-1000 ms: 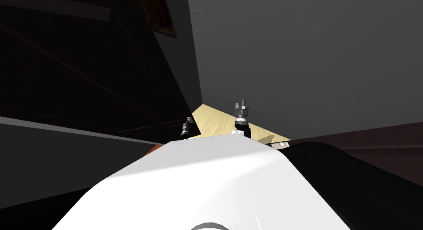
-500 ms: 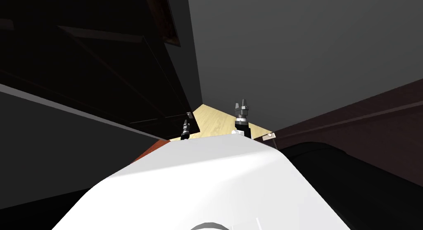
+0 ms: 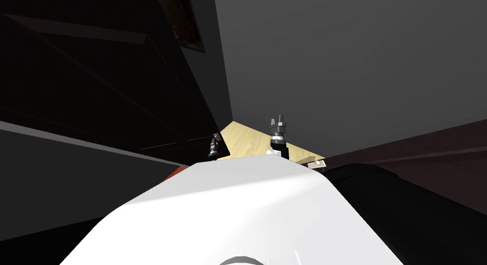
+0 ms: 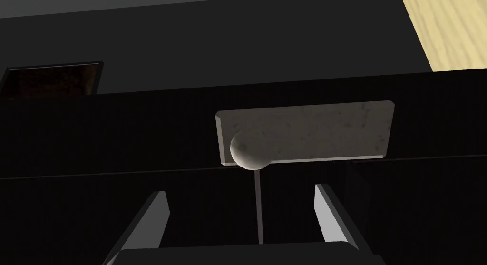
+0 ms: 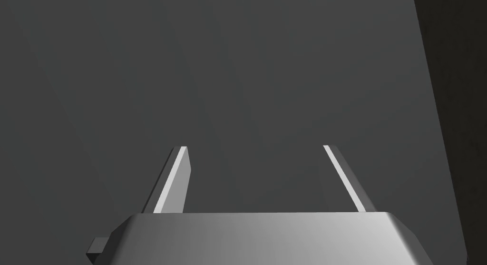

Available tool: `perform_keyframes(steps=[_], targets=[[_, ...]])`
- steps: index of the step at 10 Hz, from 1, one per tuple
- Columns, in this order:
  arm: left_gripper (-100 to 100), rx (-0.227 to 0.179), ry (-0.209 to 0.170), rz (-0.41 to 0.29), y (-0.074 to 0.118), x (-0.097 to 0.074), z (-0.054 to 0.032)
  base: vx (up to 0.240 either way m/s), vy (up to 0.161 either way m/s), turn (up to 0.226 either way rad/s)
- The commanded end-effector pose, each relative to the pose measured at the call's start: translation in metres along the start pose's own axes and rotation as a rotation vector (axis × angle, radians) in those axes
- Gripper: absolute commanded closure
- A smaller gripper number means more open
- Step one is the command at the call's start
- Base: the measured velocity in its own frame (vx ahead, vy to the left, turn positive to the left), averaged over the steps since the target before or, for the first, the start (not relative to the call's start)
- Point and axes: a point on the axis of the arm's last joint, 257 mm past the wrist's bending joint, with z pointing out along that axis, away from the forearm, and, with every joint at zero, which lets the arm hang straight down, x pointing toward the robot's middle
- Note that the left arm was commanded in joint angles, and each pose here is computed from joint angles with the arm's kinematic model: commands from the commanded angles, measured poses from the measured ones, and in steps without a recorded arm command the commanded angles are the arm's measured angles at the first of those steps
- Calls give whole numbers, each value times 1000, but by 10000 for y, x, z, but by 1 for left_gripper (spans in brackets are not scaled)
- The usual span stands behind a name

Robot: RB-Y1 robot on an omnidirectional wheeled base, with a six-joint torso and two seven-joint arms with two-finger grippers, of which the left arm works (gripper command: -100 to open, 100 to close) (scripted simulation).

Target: Push the door open

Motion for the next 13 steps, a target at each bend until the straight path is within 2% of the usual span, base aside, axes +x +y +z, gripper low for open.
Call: perform_keyframes(steps=[1,4,5,10,13], targets=[[-100,4,-6,0,-1,-21,-5,281,85,-40],[-100,4,-11,-3,10,-22,-22,195,6,-12],[100,4,-11,-3,10,-22,-22,-16,2,-14],[100,4,-11,-3,10,-22,-22,-16,1,-3],[100,-2,-57,5,19,-251,-6,175,-60,64]])
